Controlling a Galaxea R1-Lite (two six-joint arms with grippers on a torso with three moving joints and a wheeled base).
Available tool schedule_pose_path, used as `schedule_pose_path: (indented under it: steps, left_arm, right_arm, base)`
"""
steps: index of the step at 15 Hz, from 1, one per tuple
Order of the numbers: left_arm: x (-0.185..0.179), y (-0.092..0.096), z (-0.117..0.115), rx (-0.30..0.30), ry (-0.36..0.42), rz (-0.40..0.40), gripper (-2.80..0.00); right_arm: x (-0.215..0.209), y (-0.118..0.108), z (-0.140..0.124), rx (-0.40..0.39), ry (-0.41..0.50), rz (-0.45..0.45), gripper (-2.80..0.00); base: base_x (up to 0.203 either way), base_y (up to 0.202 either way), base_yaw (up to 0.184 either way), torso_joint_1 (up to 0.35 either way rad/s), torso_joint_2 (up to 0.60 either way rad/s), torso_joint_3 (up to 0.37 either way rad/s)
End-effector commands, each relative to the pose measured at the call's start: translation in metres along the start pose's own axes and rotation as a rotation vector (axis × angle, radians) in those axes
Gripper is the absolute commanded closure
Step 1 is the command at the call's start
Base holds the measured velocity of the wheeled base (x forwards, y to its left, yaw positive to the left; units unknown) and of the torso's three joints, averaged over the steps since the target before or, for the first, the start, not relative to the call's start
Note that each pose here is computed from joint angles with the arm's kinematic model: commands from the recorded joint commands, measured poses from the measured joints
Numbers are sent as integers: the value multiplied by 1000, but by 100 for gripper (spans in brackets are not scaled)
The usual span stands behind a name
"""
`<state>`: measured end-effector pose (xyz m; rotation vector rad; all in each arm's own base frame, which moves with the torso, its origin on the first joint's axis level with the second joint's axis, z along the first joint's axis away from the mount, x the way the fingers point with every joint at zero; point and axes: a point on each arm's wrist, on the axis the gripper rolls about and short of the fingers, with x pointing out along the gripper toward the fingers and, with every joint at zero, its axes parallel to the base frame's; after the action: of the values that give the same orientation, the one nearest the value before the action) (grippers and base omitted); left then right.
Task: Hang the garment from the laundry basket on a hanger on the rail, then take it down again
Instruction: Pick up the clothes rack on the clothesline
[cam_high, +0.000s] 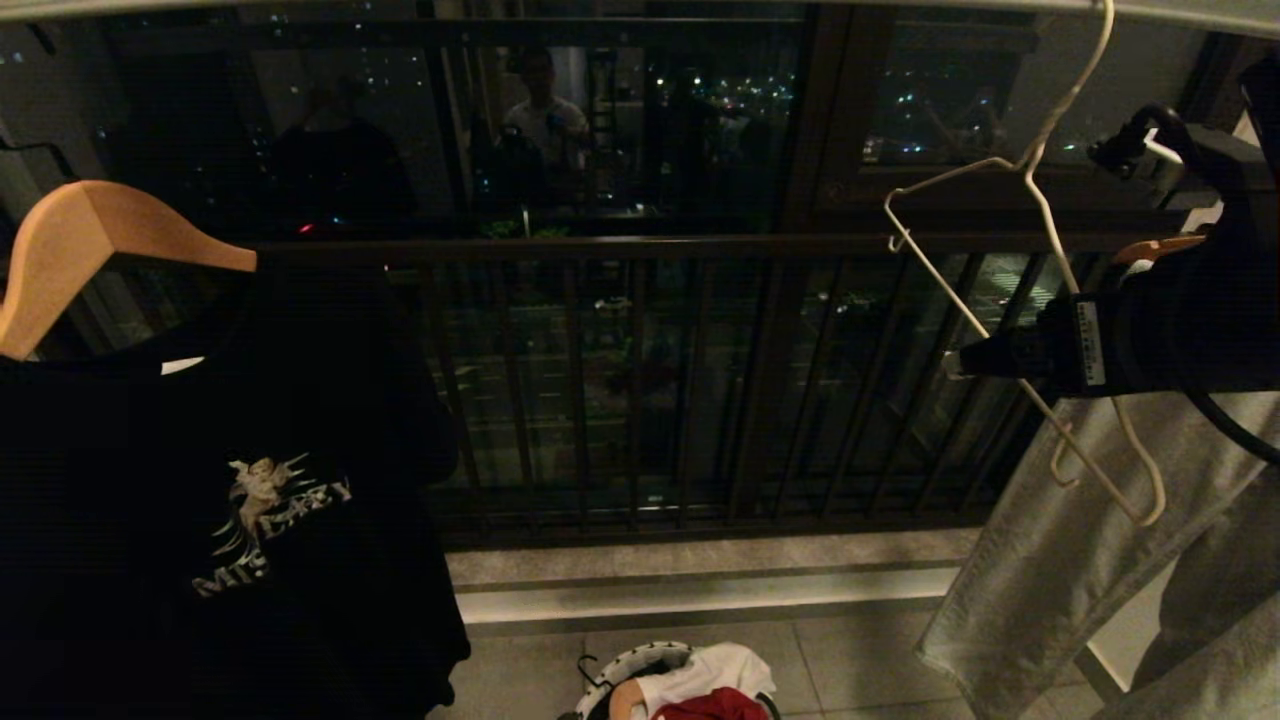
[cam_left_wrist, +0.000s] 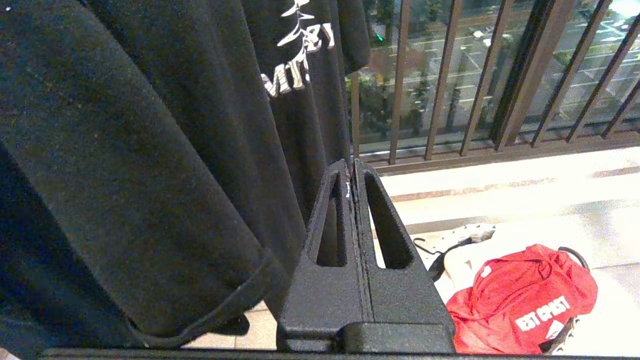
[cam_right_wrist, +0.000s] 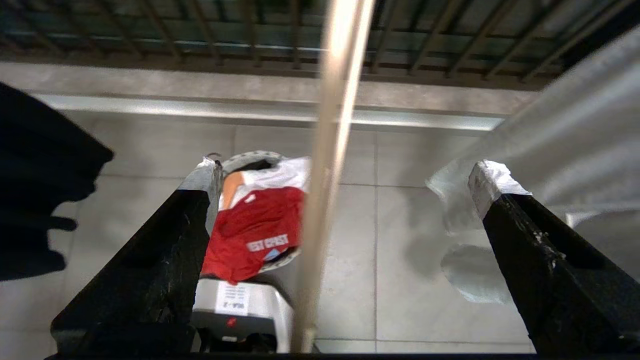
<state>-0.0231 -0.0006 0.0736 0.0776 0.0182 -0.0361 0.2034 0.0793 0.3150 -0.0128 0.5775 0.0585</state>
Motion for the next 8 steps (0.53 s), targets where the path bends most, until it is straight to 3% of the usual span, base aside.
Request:
schedule_pose_path:
  steps: [1, 8]
  left_arm:
    - [0, 0, 0, 1, 1, 0, 0]
    - [0, 0, 0, 0, 2, 0, 0]
  right_arm:
    - [-2, -2, -3, 1, 3, -15, -280]
    - [2, -7, -9, 7, 10, -42, -280]
  base:
    - [0, 0, 0, 0, 0, 0]
    - [0, 0, 0, 0, 0, 0]
